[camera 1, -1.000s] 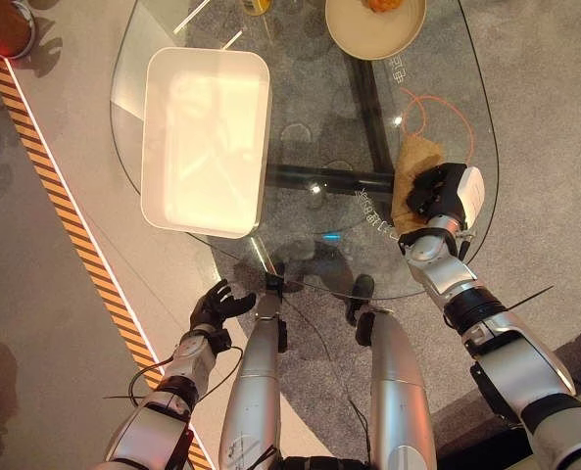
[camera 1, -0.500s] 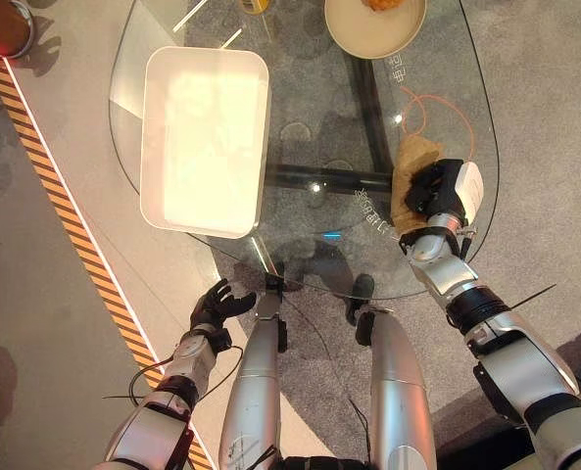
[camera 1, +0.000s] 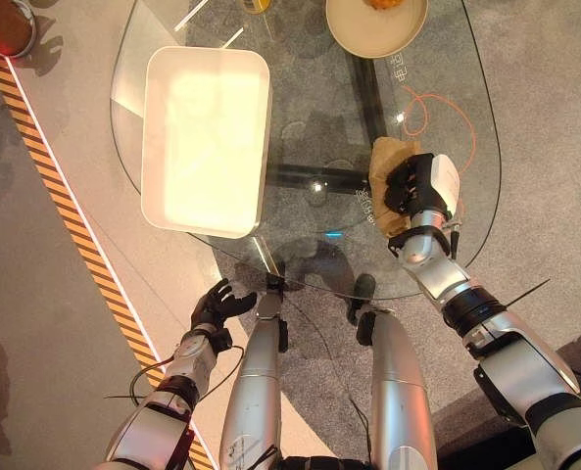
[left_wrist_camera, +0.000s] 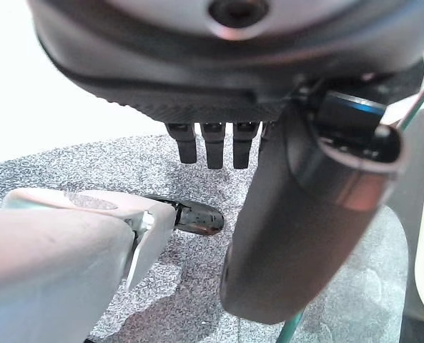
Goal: Wipe the table with a cloth and put it in the basket.
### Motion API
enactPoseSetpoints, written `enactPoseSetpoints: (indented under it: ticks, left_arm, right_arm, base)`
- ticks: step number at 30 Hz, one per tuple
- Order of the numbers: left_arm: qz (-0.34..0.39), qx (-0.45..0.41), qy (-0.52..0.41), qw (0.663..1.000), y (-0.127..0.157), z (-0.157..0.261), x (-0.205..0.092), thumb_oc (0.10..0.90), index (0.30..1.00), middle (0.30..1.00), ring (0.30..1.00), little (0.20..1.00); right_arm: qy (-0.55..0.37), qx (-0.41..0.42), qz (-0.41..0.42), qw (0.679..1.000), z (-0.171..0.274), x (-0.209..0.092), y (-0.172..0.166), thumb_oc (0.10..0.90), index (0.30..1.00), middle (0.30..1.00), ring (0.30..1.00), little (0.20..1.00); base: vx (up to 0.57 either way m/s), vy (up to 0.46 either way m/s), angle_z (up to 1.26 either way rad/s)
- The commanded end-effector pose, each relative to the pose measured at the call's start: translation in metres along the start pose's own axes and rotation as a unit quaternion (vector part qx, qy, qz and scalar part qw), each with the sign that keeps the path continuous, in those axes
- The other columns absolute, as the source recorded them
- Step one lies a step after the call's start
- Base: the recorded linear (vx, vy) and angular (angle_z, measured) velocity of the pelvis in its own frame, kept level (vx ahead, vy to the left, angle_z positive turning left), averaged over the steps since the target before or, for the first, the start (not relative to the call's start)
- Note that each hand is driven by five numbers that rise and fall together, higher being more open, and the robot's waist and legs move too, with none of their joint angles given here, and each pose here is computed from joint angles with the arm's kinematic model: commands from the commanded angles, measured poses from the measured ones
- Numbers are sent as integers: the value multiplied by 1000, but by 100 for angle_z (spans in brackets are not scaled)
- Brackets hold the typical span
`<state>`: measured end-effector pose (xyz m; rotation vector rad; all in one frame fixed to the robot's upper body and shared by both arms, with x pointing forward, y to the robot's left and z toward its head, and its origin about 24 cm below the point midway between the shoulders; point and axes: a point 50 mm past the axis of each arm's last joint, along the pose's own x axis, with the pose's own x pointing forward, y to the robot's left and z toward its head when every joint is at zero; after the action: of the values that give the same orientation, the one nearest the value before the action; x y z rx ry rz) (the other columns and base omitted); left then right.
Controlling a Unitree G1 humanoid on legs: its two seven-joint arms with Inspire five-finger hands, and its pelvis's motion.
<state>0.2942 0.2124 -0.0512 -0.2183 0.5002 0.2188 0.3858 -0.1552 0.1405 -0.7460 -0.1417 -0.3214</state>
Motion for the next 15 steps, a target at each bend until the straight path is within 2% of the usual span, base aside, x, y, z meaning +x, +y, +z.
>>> enactPoseSetpoints:
  ticks: [1, 15]
  left_arm:
    - [-3, -16, 5, 1000, -6, -10, -3, 800, 900, 900, 900, 900]
    - [-12, -16, 9, 1000, -12, -14, -4, 800, 900, 900, 900, 900]
  right_arm:
    - [-148, 32, 20, 988, 74, -1, 1, 100, 300, 300, 300, 200]
    - [-206, 14, 87, 975, 95, -15, 18, 100, 300, 300, 300, 200]
  base:
    - [0, 0, 0]
    - [0, 0, 0]
